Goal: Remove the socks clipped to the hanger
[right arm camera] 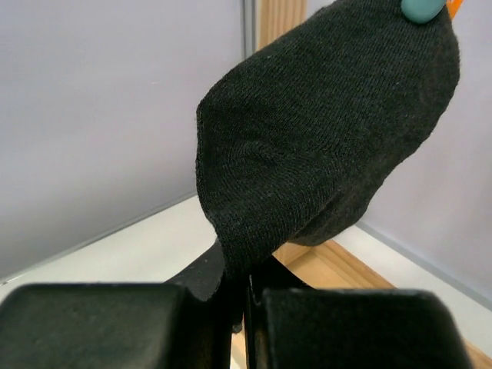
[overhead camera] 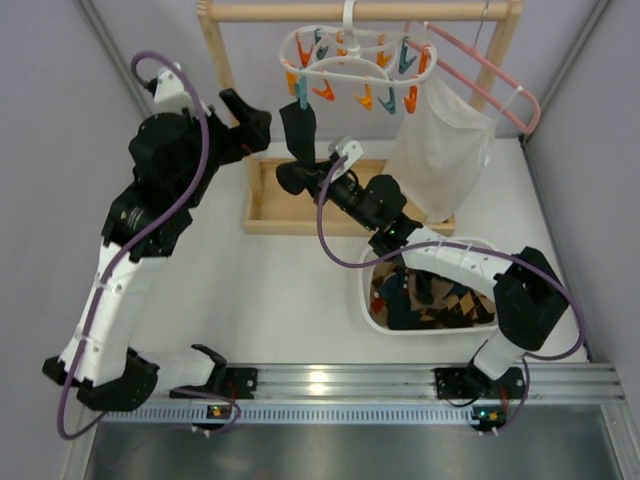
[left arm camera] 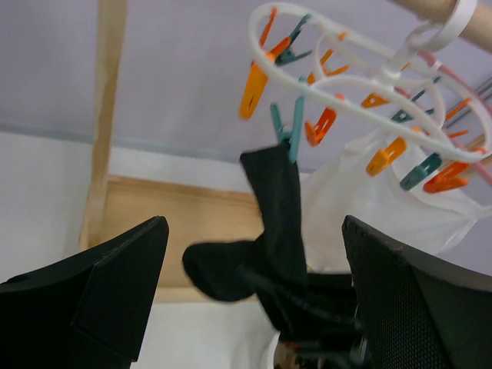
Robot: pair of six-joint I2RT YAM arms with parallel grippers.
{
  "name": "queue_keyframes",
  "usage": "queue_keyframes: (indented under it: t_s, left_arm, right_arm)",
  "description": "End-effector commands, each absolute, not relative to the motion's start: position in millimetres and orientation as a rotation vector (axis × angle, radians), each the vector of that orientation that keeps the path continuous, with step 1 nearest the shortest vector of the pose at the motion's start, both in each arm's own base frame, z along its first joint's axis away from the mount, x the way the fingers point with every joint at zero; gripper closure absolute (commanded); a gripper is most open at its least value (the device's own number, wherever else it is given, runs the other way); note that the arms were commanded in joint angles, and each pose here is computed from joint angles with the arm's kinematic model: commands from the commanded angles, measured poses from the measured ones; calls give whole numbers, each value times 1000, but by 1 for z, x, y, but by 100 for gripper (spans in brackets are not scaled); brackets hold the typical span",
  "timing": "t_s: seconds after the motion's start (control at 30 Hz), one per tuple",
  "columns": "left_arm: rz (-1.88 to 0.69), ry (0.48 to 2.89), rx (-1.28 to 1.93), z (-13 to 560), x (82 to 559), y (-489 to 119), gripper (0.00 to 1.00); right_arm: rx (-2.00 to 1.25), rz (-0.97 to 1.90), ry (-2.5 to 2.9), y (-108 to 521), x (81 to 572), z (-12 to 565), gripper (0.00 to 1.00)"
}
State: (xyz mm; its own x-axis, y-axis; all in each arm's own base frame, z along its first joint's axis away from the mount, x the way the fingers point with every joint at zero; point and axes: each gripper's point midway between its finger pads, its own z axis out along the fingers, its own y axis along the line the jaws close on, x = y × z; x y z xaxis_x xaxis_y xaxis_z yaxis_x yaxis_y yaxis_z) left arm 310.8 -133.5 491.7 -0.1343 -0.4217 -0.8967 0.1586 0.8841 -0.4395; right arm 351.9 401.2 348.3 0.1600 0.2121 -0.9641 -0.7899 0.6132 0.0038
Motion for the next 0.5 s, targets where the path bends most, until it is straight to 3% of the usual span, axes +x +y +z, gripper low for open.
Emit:
queue_keyframes:
  t_s: [0.0,0.17,0.47]
  left_arm:
    - [-513,1617,-152,512,352,-161,2]
    - [-557,1553,-30,547,378,-191,2]
    - [-639,1599,8,532,394,-218,5]
  right_arm:
    - [-578,749,1230,398,339,354,100]
    - [-576,793,1233,392,324,360,100]
    - [-599,853,1256,388,308,356,100]
